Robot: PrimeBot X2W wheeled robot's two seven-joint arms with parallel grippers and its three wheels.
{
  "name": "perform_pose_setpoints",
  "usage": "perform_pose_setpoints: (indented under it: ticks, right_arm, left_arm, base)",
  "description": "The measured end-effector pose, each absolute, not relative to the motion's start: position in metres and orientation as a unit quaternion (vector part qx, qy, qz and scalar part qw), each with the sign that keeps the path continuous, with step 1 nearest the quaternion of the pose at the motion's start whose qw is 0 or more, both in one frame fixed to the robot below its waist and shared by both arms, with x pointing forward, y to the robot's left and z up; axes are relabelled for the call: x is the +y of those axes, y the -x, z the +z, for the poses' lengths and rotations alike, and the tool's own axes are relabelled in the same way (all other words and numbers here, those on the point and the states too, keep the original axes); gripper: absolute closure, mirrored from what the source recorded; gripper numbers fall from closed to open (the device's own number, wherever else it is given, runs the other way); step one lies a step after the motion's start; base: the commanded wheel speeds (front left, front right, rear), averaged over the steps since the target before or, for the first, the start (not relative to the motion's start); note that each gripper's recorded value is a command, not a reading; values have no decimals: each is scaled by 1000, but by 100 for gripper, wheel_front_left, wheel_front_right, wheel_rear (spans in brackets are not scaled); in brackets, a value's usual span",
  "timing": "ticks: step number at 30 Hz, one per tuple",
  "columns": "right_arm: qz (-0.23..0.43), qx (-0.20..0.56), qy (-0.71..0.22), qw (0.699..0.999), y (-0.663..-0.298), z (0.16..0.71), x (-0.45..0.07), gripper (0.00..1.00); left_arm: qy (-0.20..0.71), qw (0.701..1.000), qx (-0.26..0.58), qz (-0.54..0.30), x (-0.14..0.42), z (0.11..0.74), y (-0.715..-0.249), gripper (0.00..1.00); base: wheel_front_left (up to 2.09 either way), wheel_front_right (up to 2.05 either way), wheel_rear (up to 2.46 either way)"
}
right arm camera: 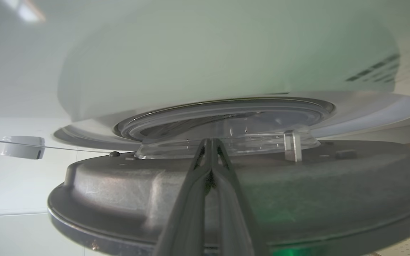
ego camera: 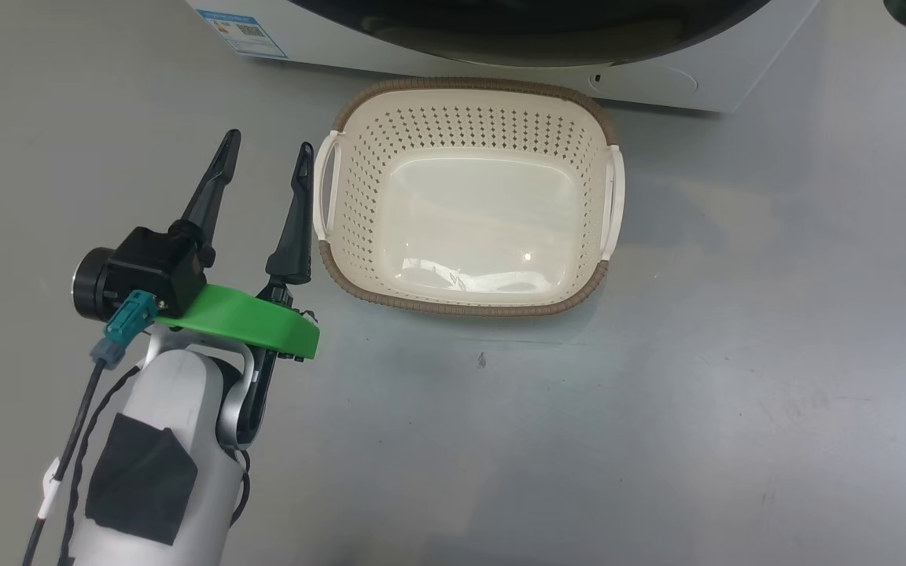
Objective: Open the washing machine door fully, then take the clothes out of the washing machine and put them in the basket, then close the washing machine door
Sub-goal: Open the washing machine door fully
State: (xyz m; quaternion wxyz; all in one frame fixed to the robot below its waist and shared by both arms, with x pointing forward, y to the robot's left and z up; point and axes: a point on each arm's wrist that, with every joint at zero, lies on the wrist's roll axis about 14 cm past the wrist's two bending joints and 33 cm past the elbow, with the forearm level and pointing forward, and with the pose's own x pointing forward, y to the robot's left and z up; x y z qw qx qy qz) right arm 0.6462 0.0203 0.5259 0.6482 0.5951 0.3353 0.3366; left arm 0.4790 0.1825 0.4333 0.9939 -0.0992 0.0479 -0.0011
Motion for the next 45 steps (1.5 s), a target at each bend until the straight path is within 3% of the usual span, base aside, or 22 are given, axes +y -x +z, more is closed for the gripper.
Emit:
perform_pose_setpoints:
  ticks: [23, 45]
  right_arm:
    - [407, 412, -558, 595, -571, 517, 43, 100]
    - [498, 476, -507, 518, -480, 527, 83, 100]
  left_arm:
    - [105, 994, 35, -12, 173, 450, -475, 0]
    - [105, 994, 37, 3, 181, 459, -446, 0]
  base:
    - [0, 0, 0]
    - [0, 0, 0]
